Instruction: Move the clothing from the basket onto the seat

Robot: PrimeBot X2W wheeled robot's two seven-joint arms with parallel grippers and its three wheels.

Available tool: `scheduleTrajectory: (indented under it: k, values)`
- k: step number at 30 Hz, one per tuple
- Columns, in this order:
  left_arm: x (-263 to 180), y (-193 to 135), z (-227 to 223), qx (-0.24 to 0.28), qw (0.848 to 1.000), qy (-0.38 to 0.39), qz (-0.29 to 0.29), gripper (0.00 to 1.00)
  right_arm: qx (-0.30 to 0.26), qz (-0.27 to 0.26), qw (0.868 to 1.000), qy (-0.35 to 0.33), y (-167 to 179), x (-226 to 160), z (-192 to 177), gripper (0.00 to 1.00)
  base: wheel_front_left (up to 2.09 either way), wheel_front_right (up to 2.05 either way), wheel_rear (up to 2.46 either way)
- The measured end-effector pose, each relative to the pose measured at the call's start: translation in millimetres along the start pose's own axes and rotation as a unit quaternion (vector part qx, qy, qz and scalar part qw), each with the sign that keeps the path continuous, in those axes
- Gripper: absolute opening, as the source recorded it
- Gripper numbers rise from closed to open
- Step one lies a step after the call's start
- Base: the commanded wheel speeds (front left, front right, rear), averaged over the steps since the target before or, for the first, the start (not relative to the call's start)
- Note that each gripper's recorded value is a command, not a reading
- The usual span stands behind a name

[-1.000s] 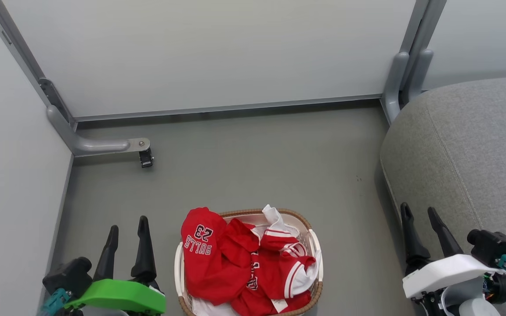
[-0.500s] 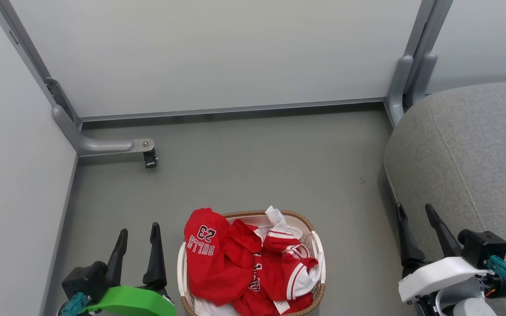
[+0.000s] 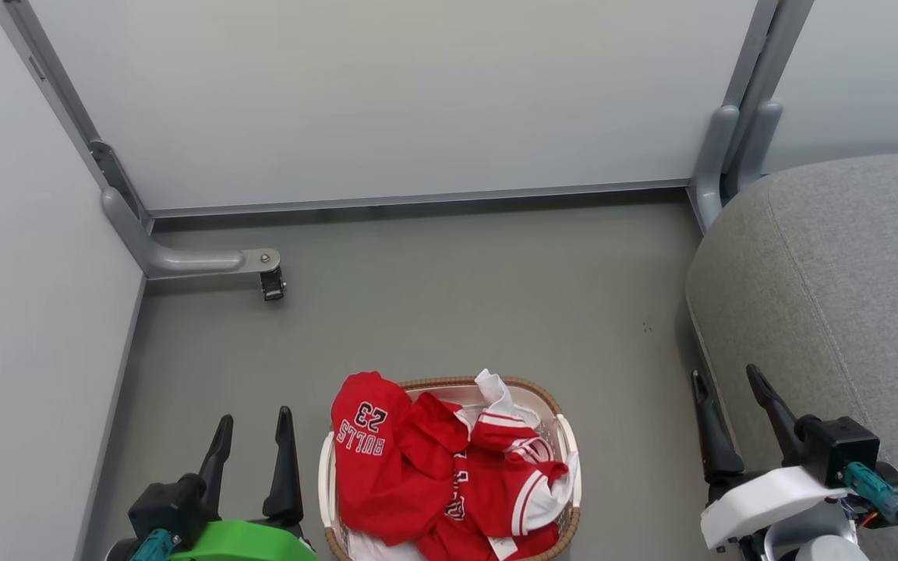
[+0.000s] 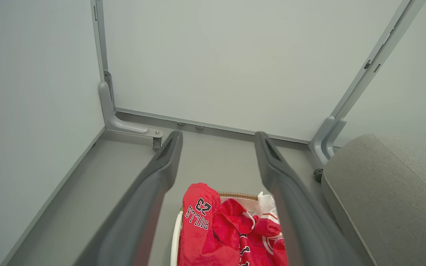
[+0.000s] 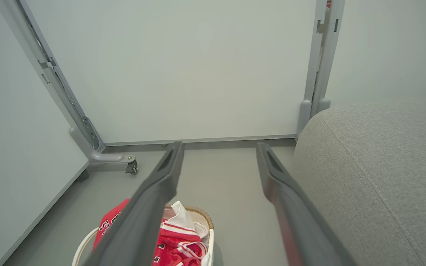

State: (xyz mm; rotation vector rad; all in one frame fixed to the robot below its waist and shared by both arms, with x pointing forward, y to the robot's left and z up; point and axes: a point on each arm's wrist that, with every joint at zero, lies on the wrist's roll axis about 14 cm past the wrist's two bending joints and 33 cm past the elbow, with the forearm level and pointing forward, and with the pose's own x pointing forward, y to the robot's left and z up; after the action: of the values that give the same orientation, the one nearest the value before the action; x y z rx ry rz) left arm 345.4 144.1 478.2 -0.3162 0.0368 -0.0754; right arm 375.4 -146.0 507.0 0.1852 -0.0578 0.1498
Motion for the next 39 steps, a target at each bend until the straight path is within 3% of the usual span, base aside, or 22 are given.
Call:
scheduleTrajectory:
  k: [20, 39]
  values:
    - [-5, 0, -5, 0.062, 0.998, -0.001, -0.007, 1.0, -0.066, 0.027, 0.997, 0.005, 11, -1, -7, 1.0, 0.0, 0.0, 0.0]
    - [-5, 0, -8, 0.065, 0.998, 0.003, -0.007, 1.0, -0.063, 0.025, 0.998, 0.011, 9, -2, -11, 1.0, 0.0, 0.0, 0.0]
